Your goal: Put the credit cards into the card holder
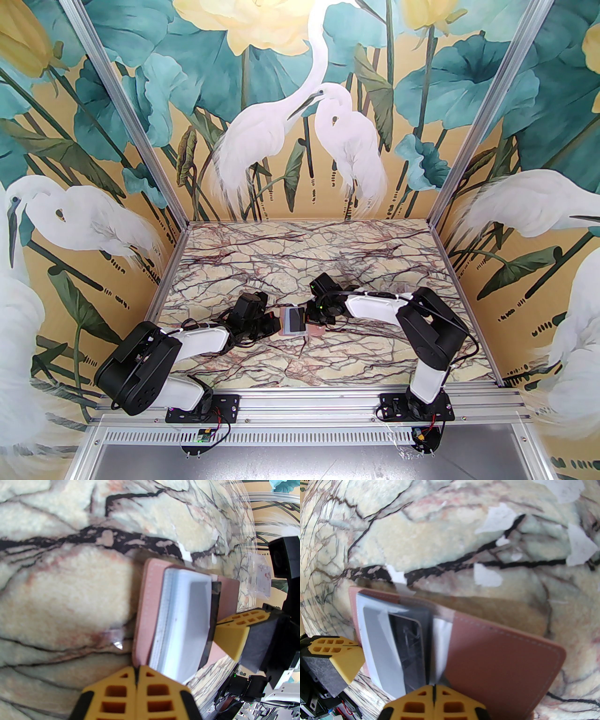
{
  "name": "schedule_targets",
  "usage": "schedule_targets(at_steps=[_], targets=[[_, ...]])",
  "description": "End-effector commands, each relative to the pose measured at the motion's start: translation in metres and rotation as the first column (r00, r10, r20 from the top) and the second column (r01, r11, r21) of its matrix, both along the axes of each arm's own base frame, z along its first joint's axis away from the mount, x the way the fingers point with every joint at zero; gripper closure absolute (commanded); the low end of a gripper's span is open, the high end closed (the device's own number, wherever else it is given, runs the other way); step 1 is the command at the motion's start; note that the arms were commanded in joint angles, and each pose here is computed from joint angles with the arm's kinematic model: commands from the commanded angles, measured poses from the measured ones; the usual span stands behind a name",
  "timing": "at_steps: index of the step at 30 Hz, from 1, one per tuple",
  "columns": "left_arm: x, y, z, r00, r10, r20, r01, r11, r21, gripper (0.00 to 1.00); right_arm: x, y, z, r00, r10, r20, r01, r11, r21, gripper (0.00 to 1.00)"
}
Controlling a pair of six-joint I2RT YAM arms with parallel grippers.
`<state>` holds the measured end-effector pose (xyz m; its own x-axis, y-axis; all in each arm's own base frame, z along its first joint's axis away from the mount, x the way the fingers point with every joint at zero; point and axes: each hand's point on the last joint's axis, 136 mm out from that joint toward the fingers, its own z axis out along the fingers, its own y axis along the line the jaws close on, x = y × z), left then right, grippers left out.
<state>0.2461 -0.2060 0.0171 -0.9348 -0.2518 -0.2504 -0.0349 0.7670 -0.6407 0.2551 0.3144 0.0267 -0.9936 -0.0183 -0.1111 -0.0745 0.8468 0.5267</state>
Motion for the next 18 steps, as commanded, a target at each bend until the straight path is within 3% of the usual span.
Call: schedule_targets(at_steps=[1, 18], targets=[[-0.012, 0.007, -0.013, 0.999, 0.005, -0.044, -0.003, 0.999, 0.036, 1.0, -0.006, 0.005, -0.008, 1.0, 0.022, -0.018, -0.021, 1.0, 0.005, 0.99], [-0.012, 0.006, -0.015, 0.999, 0.002, -0.05, 0.0, 0.999, 0.039, 1.0, -0.006, 0.018, -0.007, 0.999, 0.038, -0.021, -0.037, 0.999, 0.04, 0.99]])
